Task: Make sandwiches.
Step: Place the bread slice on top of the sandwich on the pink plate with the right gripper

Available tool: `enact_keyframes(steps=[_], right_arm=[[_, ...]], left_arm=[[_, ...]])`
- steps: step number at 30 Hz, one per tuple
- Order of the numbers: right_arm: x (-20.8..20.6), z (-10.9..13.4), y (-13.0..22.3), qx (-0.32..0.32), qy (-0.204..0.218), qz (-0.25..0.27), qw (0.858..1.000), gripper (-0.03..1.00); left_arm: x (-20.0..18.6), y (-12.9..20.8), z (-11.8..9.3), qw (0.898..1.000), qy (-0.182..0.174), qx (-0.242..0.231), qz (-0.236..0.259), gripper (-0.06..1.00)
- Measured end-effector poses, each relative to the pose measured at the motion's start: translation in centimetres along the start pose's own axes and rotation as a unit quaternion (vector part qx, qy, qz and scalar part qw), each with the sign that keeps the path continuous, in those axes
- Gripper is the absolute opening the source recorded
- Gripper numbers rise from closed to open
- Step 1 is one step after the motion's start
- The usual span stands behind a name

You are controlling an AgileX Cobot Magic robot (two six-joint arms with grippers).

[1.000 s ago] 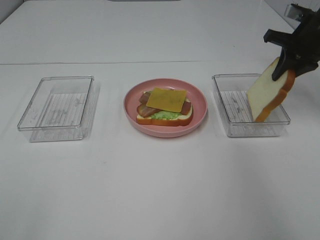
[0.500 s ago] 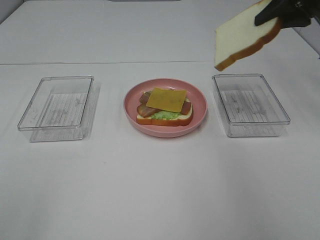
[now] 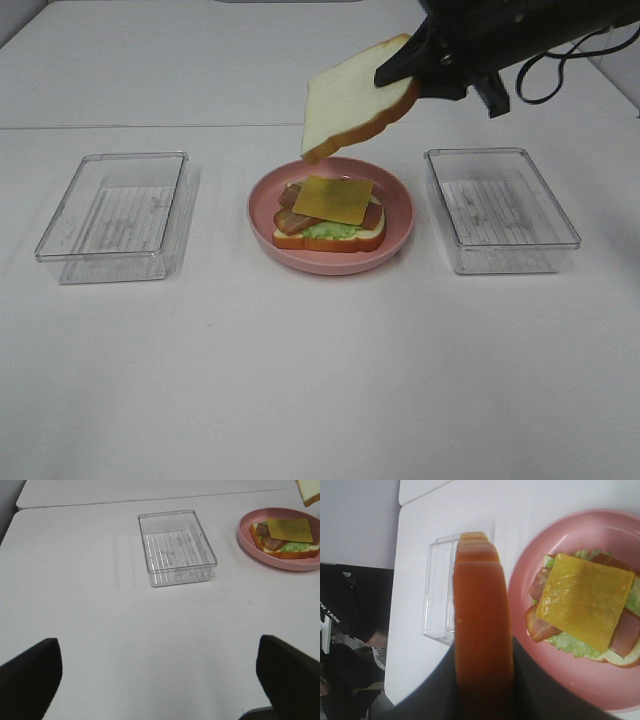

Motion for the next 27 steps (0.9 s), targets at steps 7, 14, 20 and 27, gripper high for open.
enact_keyframes(steps=[7,14,20,27], right_arm=[[4.3,-1.4,-0.3,0.002,-0.002,0.055,0.998,0.22],[5.7,-2.3,-0.6,0.013,-0.004,0.076,0.997,0.22],[7.0,-4.0,-0.8,0.029,0.009,0.074,0.997,0.22],[8.0,-5.2,-0.7,0.047,0.010,0.080,0.996,0.22]], left_arm=[[0.0,0.0,0.0,1.000,0.000,0.000,0.000,0.97],[0.0,0.0,0.0,1.000,0.000,0.000,0.000,0.97],[0.0,0.0,0.0,1.000,0.000,0.000,0.000,0.97],[0.0,0.0,0.0,1.000,0.000,0.000,0.000,0.97]])
Point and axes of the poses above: a point on each arm's last joint axis where the gripper is mounted, x pointing out along that axis toward the gripper, z along the wrist's bending axis when the last joint is at zero, y = z × x, the point moved 6 cm from there along x, pointing out along that axis toward the gripper, and after that the axes turned 10 degrees about x, right-handed, at the moved point
